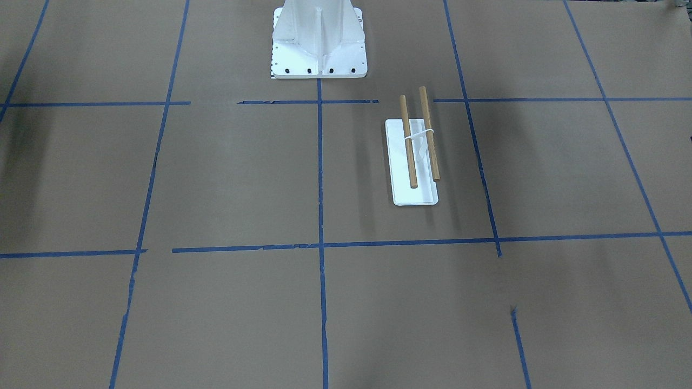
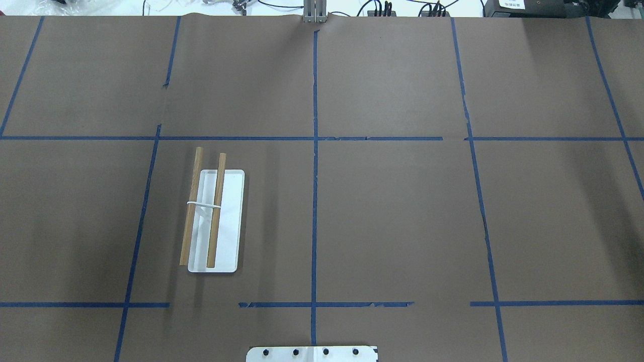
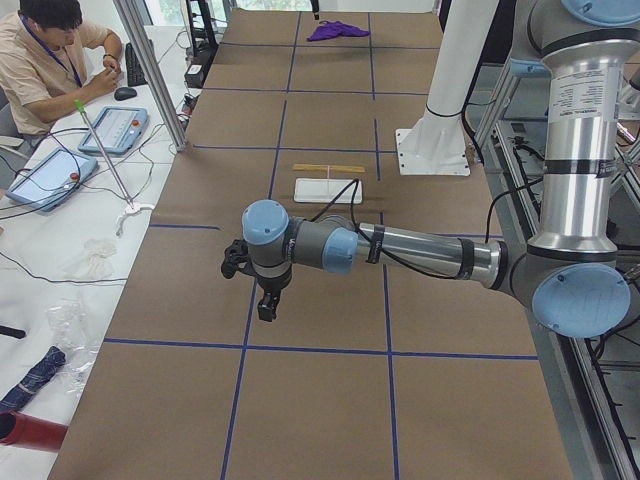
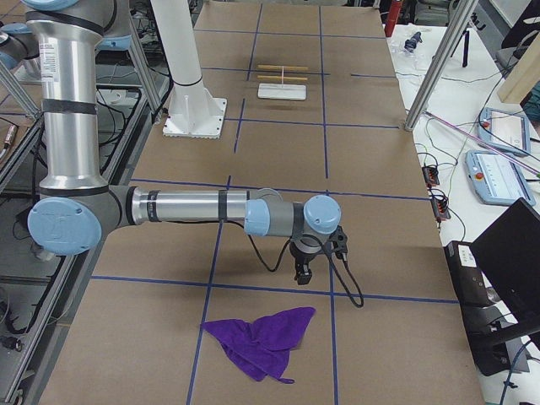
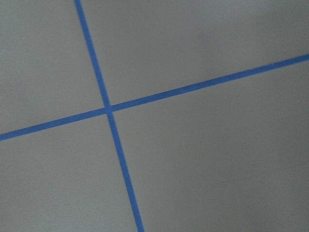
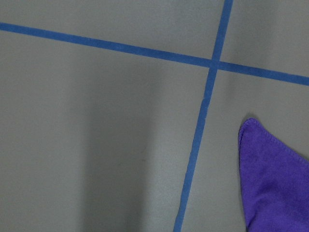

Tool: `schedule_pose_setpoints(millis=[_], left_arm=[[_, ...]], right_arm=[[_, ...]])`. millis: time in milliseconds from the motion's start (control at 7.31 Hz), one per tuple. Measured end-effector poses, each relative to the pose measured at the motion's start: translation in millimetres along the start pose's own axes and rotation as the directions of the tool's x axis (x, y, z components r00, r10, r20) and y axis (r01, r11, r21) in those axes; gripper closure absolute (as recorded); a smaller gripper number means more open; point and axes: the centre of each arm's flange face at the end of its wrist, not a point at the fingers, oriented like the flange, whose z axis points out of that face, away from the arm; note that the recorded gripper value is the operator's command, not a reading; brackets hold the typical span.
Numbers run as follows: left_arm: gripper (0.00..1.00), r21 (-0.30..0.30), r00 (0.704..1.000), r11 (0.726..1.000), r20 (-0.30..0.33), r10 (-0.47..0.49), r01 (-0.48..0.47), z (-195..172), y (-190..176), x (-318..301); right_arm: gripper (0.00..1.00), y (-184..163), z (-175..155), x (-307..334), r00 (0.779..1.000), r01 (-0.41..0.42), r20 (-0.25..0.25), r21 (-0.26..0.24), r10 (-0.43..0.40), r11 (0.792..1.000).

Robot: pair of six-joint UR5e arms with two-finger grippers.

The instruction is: Hang towel on rack

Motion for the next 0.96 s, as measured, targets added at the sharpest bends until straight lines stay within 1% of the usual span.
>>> schedule_pose_setpoints(millis=[137, 274, 547, 684, 821, 958], left_arm=[[0.00, -0.003, 0.999, 0.999, 0.001, -0.036, 0.036, -9, -2, -8], [0.00, -0.001, 0.999, 0.999, -0.002, -0.045, 0.045, -14, -1, -8], [0.00, -0.006, 0.999, 0.999, -0.006, -0.039, 0.039, -12, 0, -4], [0.00, -0.015, 0.999, 0.999, -0.011, -0.034, 0.034, -6, 1, -5], [0.00, -0.012, 0.999, 1.000, -0.032, -0.022, 0.021, 1, 0, -4], [0.00, -0.003, 0.997, 1.000, -0.071, -0.009, 0.009, 8, -2, -5]], right_arm=[[0.00, 2, 0, 1, 1.000, 0.016, -0.004, 0.021, -0.016, 1.000], [0.00, -3, -3, -2, 1.000, 0.026, -0.007, 0.040, -0.026, 0.999], [0.00, -3, -6, -5, 1.000, 0.025, -0.004, 0.054, -0.025, 0.998], [0.00, 2, -4, -6, 1.000, 0.029, -0.003, 0.057, -0.029, 0.998], [0.00, 15, 2, -1, 0.999, 0.035, -0.015, 0.058, -0.034, 0.998], [0.00, 34, 15, 14, 0.998, 0.037, -0.044, 0.056, -0.034, 0.998]])
